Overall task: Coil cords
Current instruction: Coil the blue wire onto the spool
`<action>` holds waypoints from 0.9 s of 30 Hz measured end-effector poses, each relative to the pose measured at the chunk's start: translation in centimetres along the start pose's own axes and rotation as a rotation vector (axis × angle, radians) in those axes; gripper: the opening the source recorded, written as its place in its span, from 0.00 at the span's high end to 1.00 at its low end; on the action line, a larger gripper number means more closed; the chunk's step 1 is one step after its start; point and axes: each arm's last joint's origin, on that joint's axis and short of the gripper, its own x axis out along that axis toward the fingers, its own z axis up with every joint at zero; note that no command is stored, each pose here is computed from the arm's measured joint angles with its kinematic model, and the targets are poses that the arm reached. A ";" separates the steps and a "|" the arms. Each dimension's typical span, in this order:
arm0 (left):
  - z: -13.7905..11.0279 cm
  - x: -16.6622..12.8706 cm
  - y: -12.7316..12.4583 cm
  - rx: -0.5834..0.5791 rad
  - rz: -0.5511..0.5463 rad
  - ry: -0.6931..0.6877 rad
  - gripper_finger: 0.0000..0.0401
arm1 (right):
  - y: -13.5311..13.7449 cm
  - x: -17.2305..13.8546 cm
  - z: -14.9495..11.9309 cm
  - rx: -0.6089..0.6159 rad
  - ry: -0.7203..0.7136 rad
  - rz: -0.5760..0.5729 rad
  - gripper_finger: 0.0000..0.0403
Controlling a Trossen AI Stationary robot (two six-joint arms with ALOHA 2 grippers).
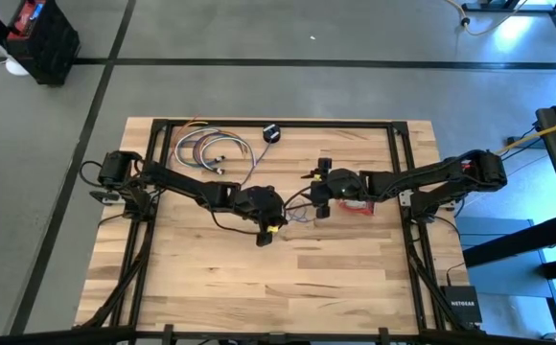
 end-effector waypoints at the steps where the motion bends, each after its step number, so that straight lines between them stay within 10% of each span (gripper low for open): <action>1: 0.0 0.0 0.0 0.000 0.000 0.000 0.99 | 0.0 0.0 0.0 0.000 0.001 0.005 0.36; 27: -0.7 -0.2 -4.5 0.029 -0.017 -0.002 0.99 | 9.6 -3.2 1.6 -0.003 -0.016 0.280 0.41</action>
